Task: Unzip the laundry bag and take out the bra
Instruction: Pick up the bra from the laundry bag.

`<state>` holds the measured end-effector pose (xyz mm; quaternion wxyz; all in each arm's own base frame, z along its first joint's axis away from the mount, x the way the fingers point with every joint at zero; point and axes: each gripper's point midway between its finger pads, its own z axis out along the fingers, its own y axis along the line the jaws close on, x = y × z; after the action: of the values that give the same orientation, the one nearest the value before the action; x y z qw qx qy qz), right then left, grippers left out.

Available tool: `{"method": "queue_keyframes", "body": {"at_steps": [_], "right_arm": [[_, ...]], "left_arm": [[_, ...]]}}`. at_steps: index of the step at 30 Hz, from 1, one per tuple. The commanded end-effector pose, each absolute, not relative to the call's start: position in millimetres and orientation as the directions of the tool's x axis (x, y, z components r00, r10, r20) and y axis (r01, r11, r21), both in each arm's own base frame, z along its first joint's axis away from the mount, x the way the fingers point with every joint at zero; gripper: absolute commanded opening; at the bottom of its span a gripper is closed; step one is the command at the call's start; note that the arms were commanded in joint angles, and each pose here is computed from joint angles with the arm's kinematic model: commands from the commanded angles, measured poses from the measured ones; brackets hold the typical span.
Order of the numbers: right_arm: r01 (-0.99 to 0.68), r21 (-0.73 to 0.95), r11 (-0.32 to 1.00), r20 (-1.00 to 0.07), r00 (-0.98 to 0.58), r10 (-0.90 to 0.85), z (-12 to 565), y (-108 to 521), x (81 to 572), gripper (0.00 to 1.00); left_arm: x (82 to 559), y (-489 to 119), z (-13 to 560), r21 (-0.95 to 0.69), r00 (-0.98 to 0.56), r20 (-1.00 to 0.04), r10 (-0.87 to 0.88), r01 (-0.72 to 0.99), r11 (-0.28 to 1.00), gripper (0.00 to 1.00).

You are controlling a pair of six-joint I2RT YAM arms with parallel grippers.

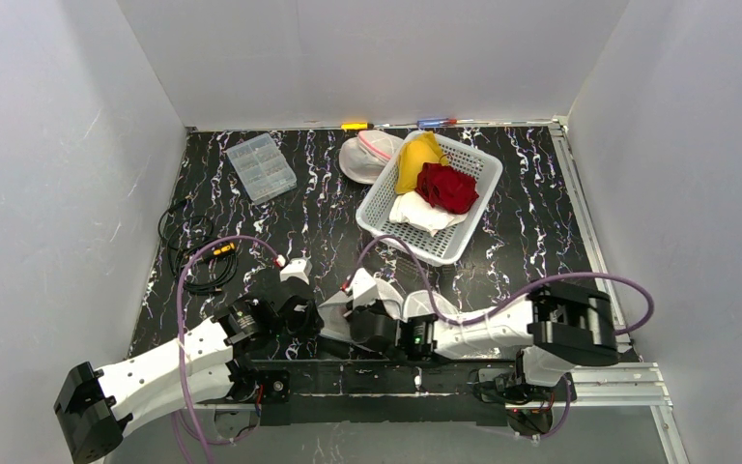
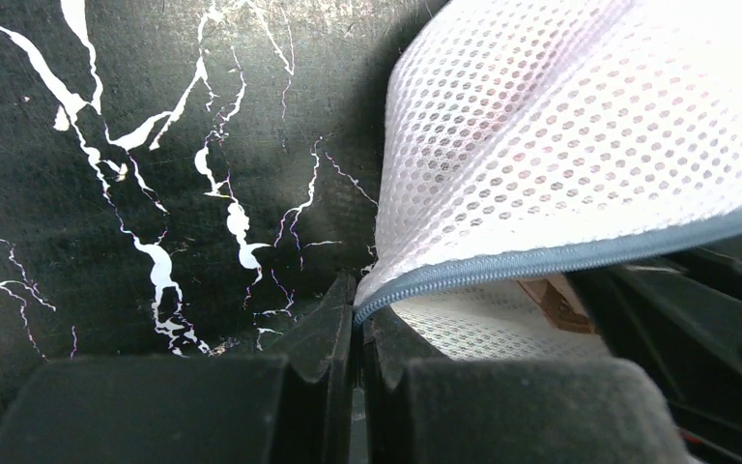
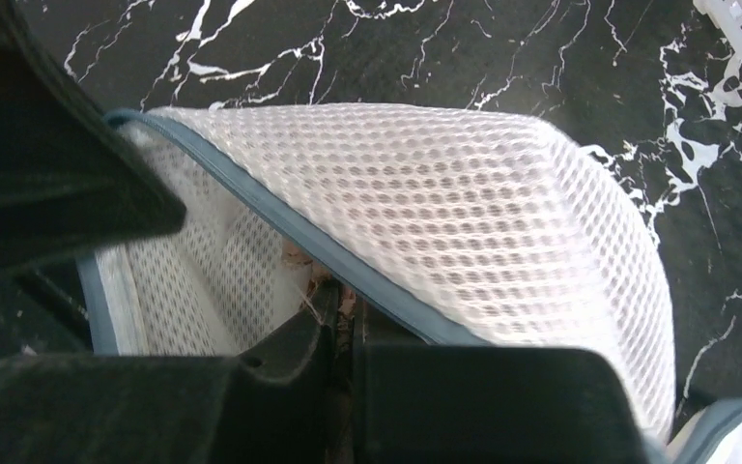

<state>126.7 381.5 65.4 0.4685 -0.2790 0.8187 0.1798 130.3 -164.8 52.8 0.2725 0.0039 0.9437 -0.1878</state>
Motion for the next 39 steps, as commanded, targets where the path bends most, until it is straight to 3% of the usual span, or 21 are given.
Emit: {"method": "queue_keyframes", "body": {"at_steps": [1, 19, 25, 33, 39], "right_arm": [[-0.699, 0.073, 0.712, -0.887, -0.372, -0.274, 85, 376, 115, 0.01], [-0.710, 0.379, 0.593, -0.887, -0.461, 0.015, 162, 370, 103, 0.01], [-0.661, 0.446, 0.604, -0.856, -0.511, 0.073, 153, 354, 114, 0.01], [-0.641, 0.398, 0.657, -0.849, -0.528, -0.001, 125, 335, 114, 0.01], [-0.661, 0.393, 0.639, -0.828, -0.557, -0.068, 125, 340, 104, 0.43]], "left_arm": [[132, -160, 55, -0.325, -0.846, -0.525, -0.090, 0.102, 0.940, 0.00], [144, -184, 71, -0.364, -0.844, -0.530, -0.081, 0.140, 0.921, 0.00], [146, -189, 75, -0.375, -0.839, -0.537, -0.083, 0.149, 0.915, 0.00], [144, -182, 74, -0.376, -0.830, -0.549, -0.094, 0.145, 0.915, 0.00], [142, -184, 74, -0.380, -0.837, -0.541, -0.083, 0.155, 0.912, 0.00]]}}
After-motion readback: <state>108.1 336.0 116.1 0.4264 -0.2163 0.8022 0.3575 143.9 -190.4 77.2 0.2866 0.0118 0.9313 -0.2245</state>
